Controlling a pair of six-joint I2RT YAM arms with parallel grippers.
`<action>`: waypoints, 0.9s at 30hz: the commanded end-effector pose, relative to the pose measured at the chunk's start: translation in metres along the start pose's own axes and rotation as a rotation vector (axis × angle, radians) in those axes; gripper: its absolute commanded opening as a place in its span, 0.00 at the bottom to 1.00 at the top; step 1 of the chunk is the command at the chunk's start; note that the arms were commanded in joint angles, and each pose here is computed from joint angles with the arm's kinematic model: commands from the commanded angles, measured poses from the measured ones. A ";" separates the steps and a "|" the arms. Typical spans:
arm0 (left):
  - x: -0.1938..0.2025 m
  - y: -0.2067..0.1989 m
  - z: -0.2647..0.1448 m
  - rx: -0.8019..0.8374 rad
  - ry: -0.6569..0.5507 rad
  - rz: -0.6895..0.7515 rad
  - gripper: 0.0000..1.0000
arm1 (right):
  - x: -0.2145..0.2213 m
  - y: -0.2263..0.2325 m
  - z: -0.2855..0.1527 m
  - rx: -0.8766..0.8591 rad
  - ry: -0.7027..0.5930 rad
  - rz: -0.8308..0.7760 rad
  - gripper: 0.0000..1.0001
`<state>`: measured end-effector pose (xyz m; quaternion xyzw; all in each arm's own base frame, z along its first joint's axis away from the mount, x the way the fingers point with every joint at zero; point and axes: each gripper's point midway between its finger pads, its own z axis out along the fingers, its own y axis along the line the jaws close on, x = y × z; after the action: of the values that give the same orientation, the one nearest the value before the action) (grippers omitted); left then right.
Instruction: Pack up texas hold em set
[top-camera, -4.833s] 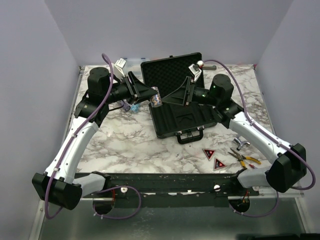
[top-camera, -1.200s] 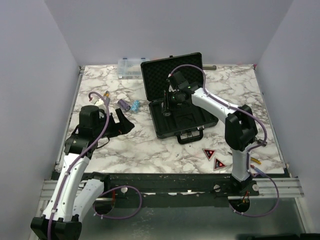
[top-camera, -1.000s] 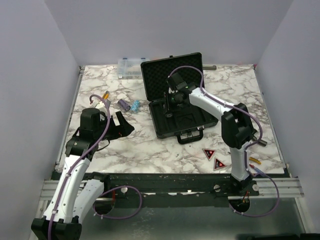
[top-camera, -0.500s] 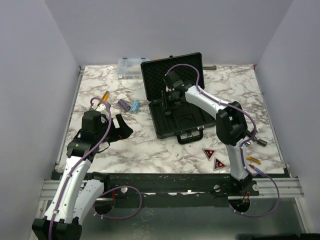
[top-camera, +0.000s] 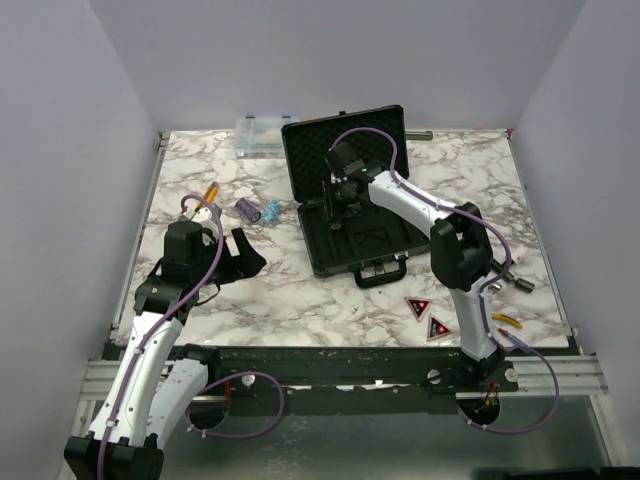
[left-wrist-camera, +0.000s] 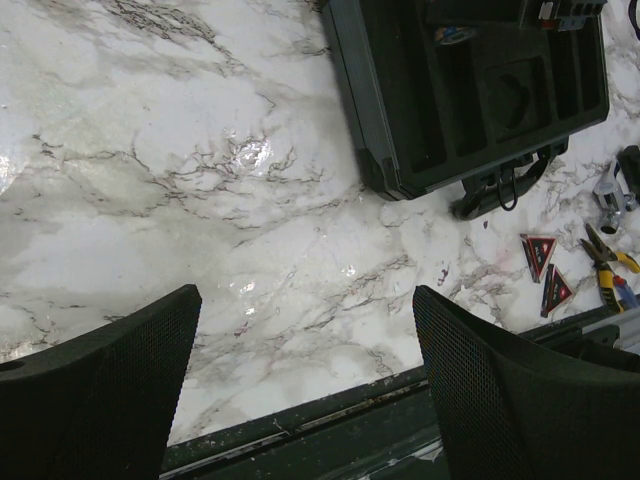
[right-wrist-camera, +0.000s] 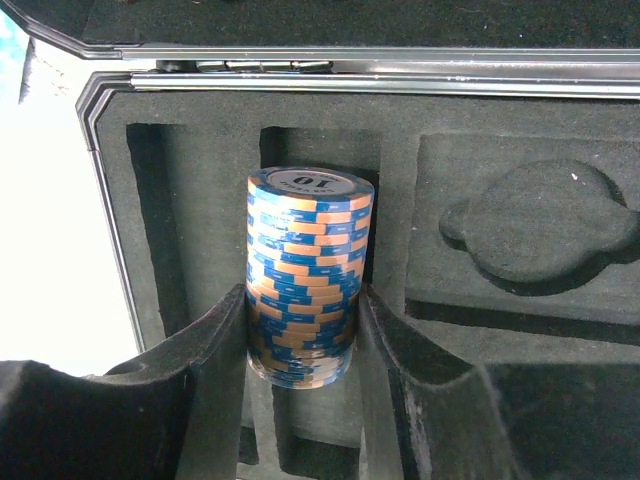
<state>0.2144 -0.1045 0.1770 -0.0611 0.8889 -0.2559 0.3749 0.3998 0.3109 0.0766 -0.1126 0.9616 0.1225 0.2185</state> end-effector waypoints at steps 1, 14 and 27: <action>-0.002 0.006 0.002 -0.021 -0.017 0.012 0.86 | -0.005 -0.002 0.004 0.030 -0.009 0.007 0.35; -0.001 0.005 0.003 -0.015 -0.010 0.008 0.86 | -0.023 0.002 -0.015 0.028 -0.062 0.000 0.75; 0.000 0.005 0.005 -0.013 -0.006 0.004 0.86 | 0.003 0.002 -0.054 -0.026 -0.070 0.057 0.54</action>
<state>0.2156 -0.1048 0.1763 -0.0612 0.8890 -0.2561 0.3746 0.3866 0.2995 0.1039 -0.0977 0.9588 0.1229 0.2366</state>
